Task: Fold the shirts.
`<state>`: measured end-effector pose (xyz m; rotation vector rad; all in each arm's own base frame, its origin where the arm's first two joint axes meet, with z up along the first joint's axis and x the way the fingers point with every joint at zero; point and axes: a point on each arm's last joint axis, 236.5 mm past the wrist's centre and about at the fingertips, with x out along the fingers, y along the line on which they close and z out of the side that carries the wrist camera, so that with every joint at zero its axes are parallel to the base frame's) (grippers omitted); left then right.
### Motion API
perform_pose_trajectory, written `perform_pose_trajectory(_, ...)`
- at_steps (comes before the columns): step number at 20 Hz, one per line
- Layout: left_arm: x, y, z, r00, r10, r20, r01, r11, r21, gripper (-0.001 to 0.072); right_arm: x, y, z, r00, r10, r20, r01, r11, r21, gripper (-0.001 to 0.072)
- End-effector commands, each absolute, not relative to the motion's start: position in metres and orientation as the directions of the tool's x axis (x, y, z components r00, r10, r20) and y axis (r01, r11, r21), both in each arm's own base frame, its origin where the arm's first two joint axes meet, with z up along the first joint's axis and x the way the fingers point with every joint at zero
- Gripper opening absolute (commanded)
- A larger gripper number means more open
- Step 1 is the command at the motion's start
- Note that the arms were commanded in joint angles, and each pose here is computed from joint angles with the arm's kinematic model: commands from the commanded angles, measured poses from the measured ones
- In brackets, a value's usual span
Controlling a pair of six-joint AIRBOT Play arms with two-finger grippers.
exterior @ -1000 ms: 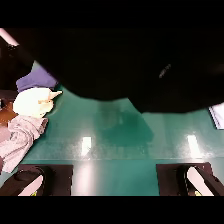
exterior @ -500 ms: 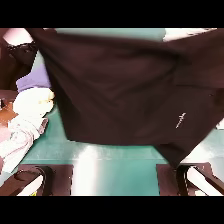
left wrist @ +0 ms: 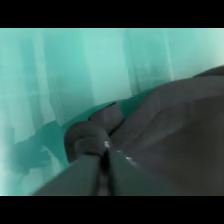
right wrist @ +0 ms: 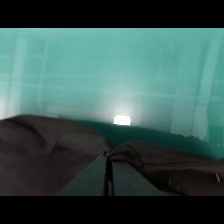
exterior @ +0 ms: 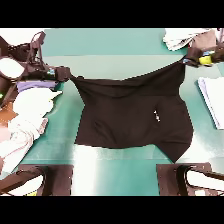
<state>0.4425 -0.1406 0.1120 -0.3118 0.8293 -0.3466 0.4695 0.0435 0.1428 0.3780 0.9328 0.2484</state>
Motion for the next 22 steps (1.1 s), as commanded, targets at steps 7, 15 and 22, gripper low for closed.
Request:
perform_pose_trajectory(7, 0.434, -0.054, 0.086, 0.522, -0.341, -0.782, 0.037, 0.925, -0.378, 0.0543, 0.487, 0.017, 0.168, 0.578, 0.346, -0.74, -0.068, 0.923, 0.378, 0.0549)
perform_pose_trajectory(15, 0.291, -0.083, -0.013, 0.198, -0.485, -0.852, -0.002, 0.869, -0.495, 0.0543, 0.435, 0.021, 0.196, 0.519, 0.361, -0.775, -0.119, 0.928, 0.352, 0.0384)
perform_pose_trajectory(22, 0.216, -0.112, -0.063, 0.069, -0.586, -0.808, -0.033, 0.808, -0.589, 0.0544, 0.426, 0.055, 0.208, 0.512, 0.396, -0.762, -0.2, 0.918, 0.343, 0.0384)
